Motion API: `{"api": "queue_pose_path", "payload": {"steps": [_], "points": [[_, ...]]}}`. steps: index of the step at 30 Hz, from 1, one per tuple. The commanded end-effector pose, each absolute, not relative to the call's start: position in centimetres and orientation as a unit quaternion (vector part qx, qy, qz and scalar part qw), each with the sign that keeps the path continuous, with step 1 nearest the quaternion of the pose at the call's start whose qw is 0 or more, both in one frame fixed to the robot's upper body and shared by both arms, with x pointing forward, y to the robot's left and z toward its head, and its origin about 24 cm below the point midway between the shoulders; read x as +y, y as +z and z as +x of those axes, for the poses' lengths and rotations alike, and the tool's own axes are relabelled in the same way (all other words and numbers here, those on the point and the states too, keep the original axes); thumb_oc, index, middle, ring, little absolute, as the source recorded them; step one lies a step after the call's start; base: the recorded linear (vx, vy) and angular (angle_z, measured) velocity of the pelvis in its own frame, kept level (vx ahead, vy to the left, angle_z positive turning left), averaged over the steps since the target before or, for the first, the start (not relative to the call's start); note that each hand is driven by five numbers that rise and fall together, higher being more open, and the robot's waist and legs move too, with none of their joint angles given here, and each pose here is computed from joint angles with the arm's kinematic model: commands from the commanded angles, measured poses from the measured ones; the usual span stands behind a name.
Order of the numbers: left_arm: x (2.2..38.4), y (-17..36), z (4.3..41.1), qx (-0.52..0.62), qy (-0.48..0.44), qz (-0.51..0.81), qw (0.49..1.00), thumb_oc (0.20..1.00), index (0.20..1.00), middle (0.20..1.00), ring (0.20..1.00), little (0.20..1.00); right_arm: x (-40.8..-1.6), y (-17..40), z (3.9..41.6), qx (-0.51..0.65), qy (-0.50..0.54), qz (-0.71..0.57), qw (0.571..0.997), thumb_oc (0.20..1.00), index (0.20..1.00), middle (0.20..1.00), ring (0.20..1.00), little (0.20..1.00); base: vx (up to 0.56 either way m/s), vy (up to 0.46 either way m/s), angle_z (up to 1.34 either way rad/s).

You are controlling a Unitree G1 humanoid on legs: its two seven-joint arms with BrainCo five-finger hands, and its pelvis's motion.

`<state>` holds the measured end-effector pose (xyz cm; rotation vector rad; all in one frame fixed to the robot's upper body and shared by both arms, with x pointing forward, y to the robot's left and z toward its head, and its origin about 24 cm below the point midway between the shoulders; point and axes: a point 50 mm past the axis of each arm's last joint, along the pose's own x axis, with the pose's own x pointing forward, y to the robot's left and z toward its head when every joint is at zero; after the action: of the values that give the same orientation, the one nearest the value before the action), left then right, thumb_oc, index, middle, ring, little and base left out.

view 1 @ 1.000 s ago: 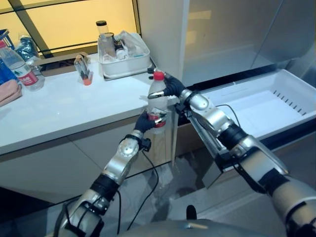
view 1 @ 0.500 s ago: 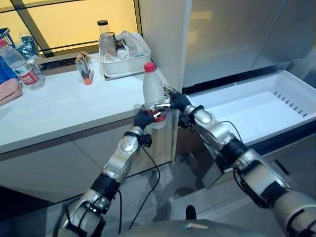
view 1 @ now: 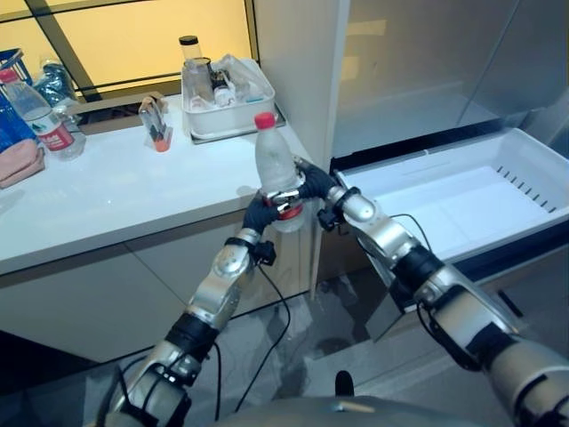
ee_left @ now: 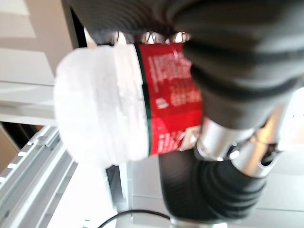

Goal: Take the drinks into the refrigerator

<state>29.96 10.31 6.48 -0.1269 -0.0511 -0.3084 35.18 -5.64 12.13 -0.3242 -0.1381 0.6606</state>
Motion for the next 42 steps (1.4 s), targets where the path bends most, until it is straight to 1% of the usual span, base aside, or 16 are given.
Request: {"api": "queue_pose_path", "payload": {"steps": [1, 9, 13, 16, 21, 25, 26, 27, 28, 31, 42], "points": [[6.1, 15.2, 30.5, -0.213, -0.257, -0.087, 0.939, 0.200, 0.200, 0.200, 0.200, 0.200, -3.6, 16.7, 36.4, -0.139, 0.324, -0.156, 0.923, 1.000, 1.000, 1.000, 1.000, 1.000, 0.00, 0.000, 0.00], [5.3, 15.5, 30.0, -0.213, -0.281, -0.099, 0.931, 0.200, 0.200, 0.200, 0.200, 0.200, -2.4, 16.4, 36.2, -0.130, 0.342, -0.156, 0.918, 1.000, 1.000, 1.000, 1.000, 1.000, 0.00, 0.000, 0.00], [4.9, 15.4, 29.5, -0.211, -0.295, -0.112, 0.925, 0.200, 0.200, 0.200, 0.200, 0.200, -2.0, 16.2, 36.4, -0.110, 0.346, -0.108, 0.926, 1.000, 1.000, 1.000, 1.000, 1.000, 0.00, 0.000, 0.00], [4.9, 15.4, 29.0, -0.209, -0.305, -0.120, 0.921, 0.200, 0.200, 0.200, 0.200, 0.200, -2.2, 17.4, 37.0, -0.111, 0.332, -0.063, 0.935, 1.000, 1.000, 1.000, 1.000, 1.000, 0.00, 0.000, 0.00], [4.7, 15.3, 28.8, -0.207, -0.310, -0.124, 0.920, 0.200, 0.200, 0.200, 0.200, 0.200, -2.4, 18.4, 37.6, -0.122, 0.317, -0.078, 0.937, 1.000, 1.000, 1.000, 1.000, 1.000, 0.00, 0.000, 0.00], [4.6, 15.5, 28.8, -0.208, -0.312, -0.126, 0.918, 0.200, 0.200, 0.200, 0.200, 0.200, -2.1, 18.2, 37.7, -0.125, 0.319, -0.142, 0.929, 1.000, 1.000, 1.000, 1.000, 1.000, 0.00, 0.000, 0.00], [4.5, 15.5, 28.8, -0.207, -0.312, -0.130, 0.918, 0.200, 0.200, 0.200, 0.200, 0.200, -2.1, 18.1, 37.6, -0.126, 0.318, -0.150, 0.927, 0.765, 0.765, 0.765, 0.765, 0.765, 0.00, 0.000, 0.00], [4.4, 15.6, 28.7, -0.207, -0.312, -0.132, 0.918, 0.200, 0.200, 0.200, 0.200, 0.200, -2.1, 18.1, 37.6, -0.129, 0.319, -0.157, 0.926, 0.442, 0.442, 0.442, 0.442, 0.442, 0.00, 0.000, 0.00], [4.4, 15.5, 28.7, -0.206, -0.312, -0.133, 0.918, 0.200, 0.200, 0.200, 0.200, 0.200, -2.2, 18.1, 37.6, -0.131, 0.315, -0.161, 0.926, 0.200, 0.200, 0.200, 0.200, 0.200, 0.00, 0.000, 0.00], [4.5, 15.3, 28.6, -0.202, -0.313, -0.132, 0.919, 0.200, 0.200, 0.200, 0.200, 0.200, -2.5, 18.1, 37.7, -0.137, 0.304, -0.176, 0.926, 0.200, 0.200, 0.200, 0.200, 0.200, 0.00, 0.000, 0.00], [4.2, 15.0, 28.7, -0.191, -0.314, -0.133, 0.920, 0.200, 0.200, 0.200, 0.200, 0.200, -3.1, 17.7, 37.8, -0.136, 0.282, -0.171, 0.934, 0.200, 0.200, 0.200, 0.200, 0.200, 0.00, 0.000, 0.00]]}}
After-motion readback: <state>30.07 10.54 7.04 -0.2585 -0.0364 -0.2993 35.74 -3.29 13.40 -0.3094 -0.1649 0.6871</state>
